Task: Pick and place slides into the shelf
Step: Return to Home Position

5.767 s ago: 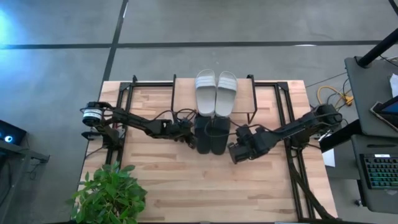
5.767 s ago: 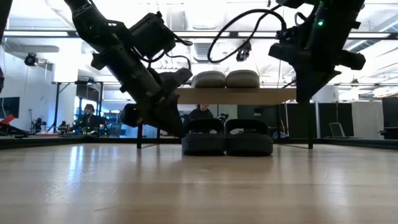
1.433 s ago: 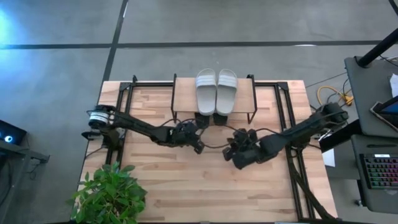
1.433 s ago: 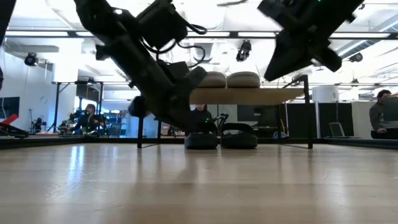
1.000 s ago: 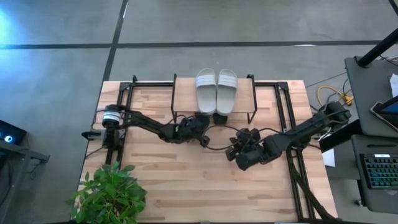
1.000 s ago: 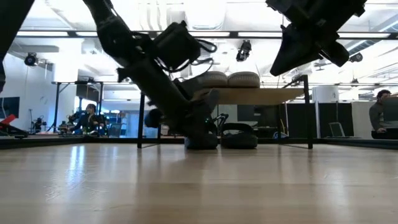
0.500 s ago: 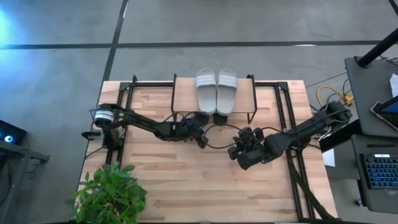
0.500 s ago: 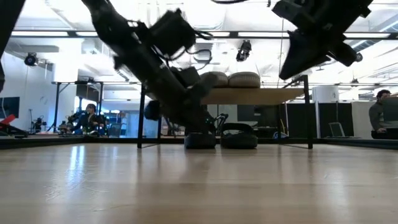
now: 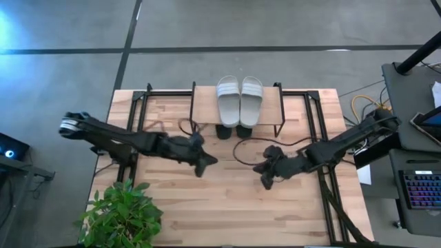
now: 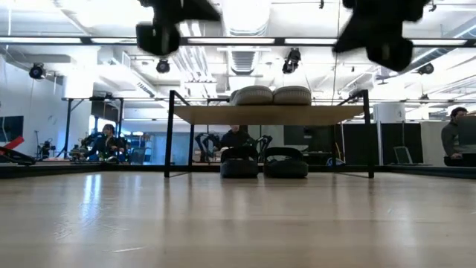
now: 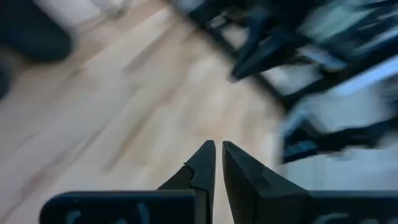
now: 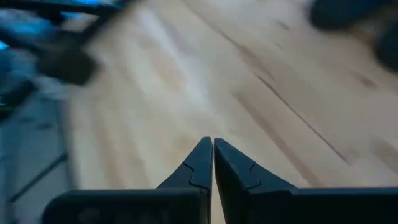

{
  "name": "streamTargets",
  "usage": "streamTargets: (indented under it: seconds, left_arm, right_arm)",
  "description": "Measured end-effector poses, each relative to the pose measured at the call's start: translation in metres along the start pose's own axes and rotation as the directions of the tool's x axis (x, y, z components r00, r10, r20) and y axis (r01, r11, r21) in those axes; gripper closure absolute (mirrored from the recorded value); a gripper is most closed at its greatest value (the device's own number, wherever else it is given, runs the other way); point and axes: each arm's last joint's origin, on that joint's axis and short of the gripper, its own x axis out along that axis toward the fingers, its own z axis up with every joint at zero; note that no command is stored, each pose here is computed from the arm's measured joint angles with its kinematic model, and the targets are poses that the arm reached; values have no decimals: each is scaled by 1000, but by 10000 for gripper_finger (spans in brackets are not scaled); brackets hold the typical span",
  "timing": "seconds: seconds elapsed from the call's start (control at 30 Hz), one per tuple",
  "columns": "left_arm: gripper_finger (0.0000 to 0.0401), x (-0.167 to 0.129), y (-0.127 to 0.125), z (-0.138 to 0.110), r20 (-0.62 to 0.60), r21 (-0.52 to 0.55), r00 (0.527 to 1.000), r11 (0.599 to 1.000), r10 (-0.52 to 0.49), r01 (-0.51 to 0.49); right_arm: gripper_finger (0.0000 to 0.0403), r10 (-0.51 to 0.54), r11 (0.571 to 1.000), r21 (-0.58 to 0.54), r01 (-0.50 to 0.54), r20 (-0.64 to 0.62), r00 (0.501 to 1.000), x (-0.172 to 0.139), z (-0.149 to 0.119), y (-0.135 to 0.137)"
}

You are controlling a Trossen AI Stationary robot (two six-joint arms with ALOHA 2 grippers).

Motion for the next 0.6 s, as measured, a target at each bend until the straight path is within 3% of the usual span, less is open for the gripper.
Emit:
streamTargets:
  seconds: [0.13, 0.23, 0.3, 0.5, 0.57, 0.6]
  left_arm:
    - [386, -40, -9, 14, 82, 30, 987, 990, -139, 137]
    - [386, -64, -8, 14, 121, 87, 974, 979, -193, 183]
    - [386, -77, -5, 13, 153, 101, 966, 976, -208, 194]
    - [386, -104, 20, -2, 211, 132, 957, 976, -198, 173]
    - [386, -111, 24, -4, 226, 134, 950, 973, -216, 190]
    - [386, -114, 26, -6, 226, 82, 948, 974, -225, 212]
  right_arm:
    - [394, 196, 980, -65, -191, 86, 977, -21, 10, -6]
    - [394, 207, 977, -75, -198, 140, 968, -39, 10, -22]
    - [394, 141, 989, -66, -132, 156, 978, -50, 5, -40]
    - [394, 77, 981, 166, -101, 146, 986, -90, 0, -78]
    - [394, 83, 949, 288, -124, 151, 985, -101, -1, -87]
    - [394, 101, 928, 341, -151, 160, 982, -105, 0, -90]
